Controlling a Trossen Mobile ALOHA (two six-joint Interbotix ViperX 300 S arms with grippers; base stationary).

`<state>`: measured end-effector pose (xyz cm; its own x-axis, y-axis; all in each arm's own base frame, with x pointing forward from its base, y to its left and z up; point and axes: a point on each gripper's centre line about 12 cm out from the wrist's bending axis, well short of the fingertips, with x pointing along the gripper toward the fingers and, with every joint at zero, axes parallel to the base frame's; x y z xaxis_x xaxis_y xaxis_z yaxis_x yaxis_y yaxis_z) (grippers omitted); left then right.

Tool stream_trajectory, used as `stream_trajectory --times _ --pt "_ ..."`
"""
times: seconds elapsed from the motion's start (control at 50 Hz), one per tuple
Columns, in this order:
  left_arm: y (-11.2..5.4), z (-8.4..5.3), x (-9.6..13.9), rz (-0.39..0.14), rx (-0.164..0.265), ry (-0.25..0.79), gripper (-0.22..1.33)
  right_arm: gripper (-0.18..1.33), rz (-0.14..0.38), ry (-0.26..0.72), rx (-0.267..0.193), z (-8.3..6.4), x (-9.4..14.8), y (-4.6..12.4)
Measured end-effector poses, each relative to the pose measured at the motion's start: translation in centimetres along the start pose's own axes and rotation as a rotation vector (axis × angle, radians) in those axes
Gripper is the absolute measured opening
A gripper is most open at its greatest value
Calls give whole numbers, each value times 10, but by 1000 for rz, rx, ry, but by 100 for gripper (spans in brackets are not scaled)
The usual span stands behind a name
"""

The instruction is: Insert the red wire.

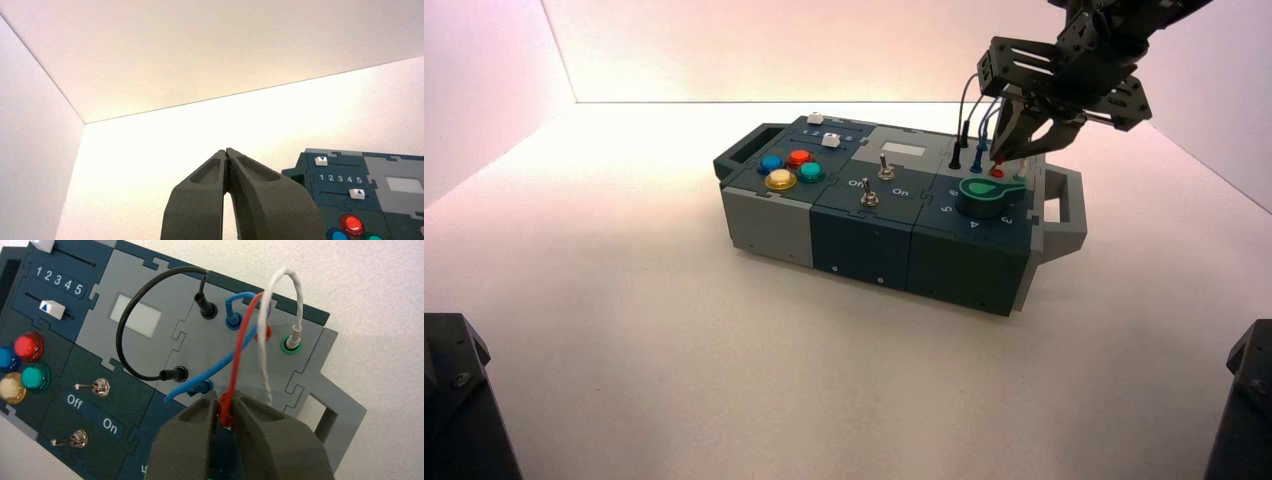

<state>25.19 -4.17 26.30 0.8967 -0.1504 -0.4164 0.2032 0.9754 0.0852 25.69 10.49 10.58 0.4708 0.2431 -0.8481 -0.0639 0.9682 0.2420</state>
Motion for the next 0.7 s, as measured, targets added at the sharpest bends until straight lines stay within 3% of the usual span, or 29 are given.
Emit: stream_trajectory --times 0.1,0.7 --pt "0 0 0 2 1 -1 -16 9 0 -1 -5 1 0 0" --pt "0 0 0 0 -2 -3 -16 9 -3 31 -66 7 -2 4"
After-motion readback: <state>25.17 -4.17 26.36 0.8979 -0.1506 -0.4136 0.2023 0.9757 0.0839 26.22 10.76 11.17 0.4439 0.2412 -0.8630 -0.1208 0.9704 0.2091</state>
